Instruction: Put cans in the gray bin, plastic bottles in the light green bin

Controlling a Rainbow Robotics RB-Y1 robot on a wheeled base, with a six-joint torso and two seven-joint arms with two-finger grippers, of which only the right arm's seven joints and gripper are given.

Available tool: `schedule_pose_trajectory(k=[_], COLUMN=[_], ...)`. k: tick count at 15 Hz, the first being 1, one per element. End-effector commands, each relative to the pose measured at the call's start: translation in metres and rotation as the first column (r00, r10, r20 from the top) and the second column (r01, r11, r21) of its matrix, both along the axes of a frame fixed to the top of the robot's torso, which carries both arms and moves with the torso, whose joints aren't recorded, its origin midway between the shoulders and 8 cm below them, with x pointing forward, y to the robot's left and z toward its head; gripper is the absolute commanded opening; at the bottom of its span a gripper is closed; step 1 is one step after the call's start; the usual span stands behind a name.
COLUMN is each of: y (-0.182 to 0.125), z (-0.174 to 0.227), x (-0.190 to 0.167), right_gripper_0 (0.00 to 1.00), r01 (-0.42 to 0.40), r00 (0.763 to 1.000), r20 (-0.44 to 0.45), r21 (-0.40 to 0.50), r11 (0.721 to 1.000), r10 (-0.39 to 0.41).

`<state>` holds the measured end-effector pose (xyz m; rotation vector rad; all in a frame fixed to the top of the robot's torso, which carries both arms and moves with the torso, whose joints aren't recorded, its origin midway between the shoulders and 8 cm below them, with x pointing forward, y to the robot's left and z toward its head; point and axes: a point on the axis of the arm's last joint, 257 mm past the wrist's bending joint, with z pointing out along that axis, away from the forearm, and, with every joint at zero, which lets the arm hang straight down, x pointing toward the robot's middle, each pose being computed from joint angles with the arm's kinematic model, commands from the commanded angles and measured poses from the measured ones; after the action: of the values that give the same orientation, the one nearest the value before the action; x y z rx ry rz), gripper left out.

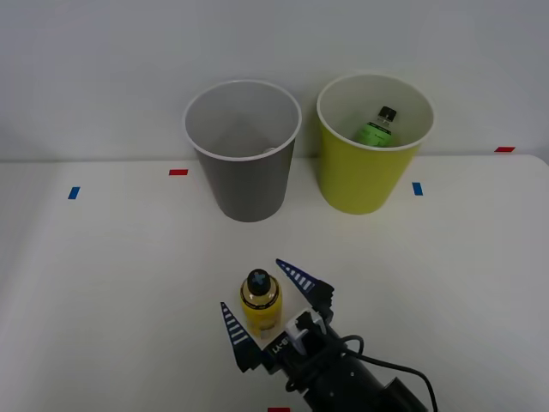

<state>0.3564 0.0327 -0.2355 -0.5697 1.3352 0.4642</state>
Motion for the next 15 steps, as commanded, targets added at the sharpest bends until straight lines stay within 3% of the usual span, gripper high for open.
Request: schedule_pose_trajectory(k=[1,9,10,11,12,15], y=[0.0015,0.0084,0.0074,0.005,0.0035,0.0022], z=[0.0017,0.0038,0.0032,0.0037,0.0028,0.0022], x=[0.0015,0.0088,0.0085,0.0096,0.0093,0.0084], right_gripper_0=[1.0,1.0,0.71,0.28,0.0,0.0], r01=[0.0,-0.017,-0.017,-0.013,-0.012,-0.008], r00=[1.0,1.0,1.0,1.0,1.0,1.0], r20=[0.004,-0.002,-0.005,-0.001,-0.002,-0.006], r21=[0.0,-0.015,-0.015,-0.015,-0.018,-0.012], r11=[1.0,1.0,1.0,1.0,1.0,1.0], r10=[0.0,0.017,0.017,0.013,0.012,0.008])
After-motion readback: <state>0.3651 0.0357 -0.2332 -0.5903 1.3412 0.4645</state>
